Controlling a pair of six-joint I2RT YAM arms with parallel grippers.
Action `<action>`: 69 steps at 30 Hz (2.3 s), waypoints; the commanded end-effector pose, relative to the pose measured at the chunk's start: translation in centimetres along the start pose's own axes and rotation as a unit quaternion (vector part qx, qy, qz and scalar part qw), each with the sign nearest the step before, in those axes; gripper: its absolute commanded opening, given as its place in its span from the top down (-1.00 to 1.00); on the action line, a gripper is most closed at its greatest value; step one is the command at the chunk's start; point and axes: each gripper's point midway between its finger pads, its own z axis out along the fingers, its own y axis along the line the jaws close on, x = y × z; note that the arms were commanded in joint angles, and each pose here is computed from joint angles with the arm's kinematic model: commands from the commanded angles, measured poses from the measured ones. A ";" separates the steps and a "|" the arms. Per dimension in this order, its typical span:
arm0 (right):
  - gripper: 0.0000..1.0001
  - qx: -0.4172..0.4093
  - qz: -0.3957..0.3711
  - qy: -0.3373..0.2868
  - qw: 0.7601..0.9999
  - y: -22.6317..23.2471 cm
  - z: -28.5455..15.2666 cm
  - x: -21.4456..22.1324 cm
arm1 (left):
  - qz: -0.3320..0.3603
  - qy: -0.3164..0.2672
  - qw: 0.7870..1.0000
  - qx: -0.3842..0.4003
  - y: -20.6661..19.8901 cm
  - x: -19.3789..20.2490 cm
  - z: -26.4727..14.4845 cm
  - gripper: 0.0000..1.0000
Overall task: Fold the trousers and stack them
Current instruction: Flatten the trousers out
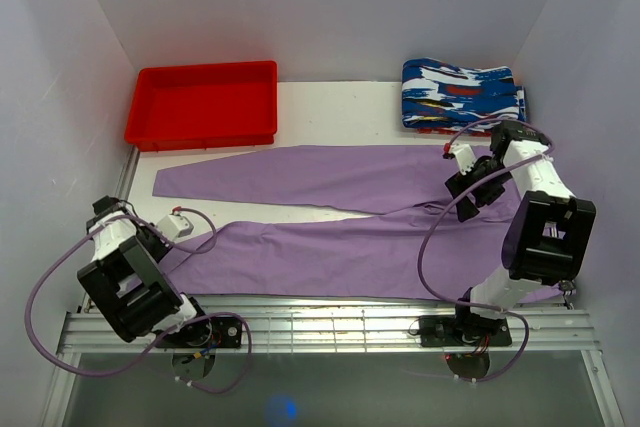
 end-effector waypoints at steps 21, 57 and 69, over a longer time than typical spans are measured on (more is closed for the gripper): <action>-0.47 -0.063 -0.022 0.071 0.995 5.1 1.0 5.6 | 0.015 -0.007 0.999 0.036 -3.1 -0.7 0.0 0.21; -0.32 0.023 -0.044 0.144 0.988 1.4 5.8 9.9 | 0.011 -0.041 0.999 -0.019 4.2 -3.2 -4.0 1.00; -0.82 0.048 -0.064 -0.027 0.996 0.5 -0.7 1.1 | -0.105 -0.123 0.982 -0.101 17.6 -7.0 -3.3 -0.05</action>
